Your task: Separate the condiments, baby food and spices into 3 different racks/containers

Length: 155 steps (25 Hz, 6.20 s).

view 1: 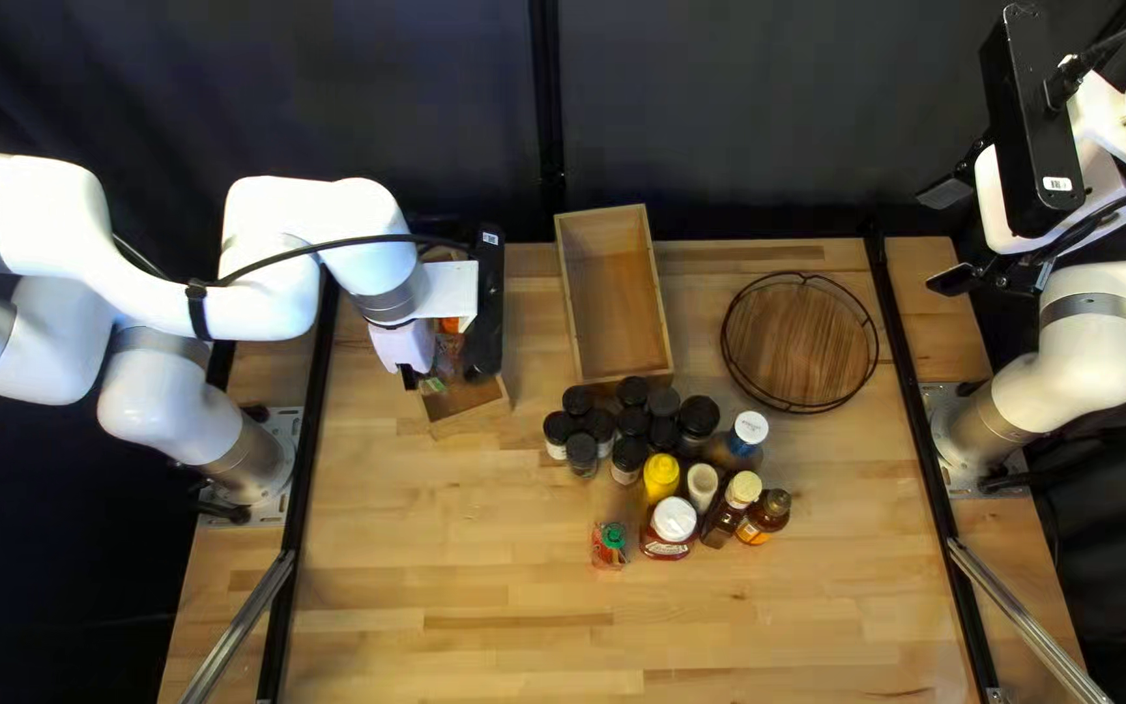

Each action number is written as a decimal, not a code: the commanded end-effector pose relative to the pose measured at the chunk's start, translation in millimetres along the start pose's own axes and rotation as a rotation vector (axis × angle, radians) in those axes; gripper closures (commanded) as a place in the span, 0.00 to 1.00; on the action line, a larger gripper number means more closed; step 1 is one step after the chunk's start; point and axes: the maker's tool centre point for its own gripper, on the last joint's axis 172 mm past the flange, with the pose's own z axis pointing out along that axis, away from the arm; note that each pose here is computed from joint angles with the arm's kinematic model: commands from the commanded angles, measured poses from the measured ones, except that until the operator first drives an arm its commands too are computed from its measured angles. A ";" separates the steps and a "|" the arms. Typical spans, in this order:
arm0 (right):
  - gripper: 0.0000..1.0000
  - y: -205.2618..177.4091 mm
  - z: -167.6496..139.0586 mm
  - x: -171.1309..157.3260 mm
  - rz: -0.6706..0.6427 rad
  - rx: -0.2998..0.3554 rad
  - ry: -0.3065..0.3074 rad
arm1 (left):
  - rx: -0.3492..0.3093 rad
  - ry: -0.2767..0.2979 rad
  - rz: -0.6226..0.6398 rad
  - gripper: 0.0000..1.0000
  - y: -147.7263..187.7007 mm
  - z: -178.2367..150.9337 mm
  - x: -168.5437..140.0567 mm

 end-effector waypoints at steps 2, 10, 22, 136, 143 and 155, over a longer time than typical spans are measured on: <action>0.00 0.0 0.0 0.0 0.000 0.000 0.000 | 0.011 0.005 0.000 1.00 -8.2 12.6 -0.9; 0.00 0.0 0.0 0.0 0.000 0.000 0.000 | 0.002 -0.010 -0.018 1.00 -11.4 32.7 -1.7; 0.00 0.0 0.0 0.0 0.000 0.000 0.000 | -0.007 0.002 -0.032 0.00 4.6 4.3 13.4; 0.00 0.0 0.0 0.0 0.000 0.000 0.000 | -0.035 0.035 0.354 0.00 -15.2 -18.2 12.4; 0.00 0.0 0.0 0.0 0.000 0.000 0.000 | -0.119 0.119 0.239 0.00 23.2 -54.0 41.6; 0.00 0.0 0.0 0.0 0.000 0.000 0.000 | -0.139 0.195 -0.012 0.00 71.3 -170.4 74.4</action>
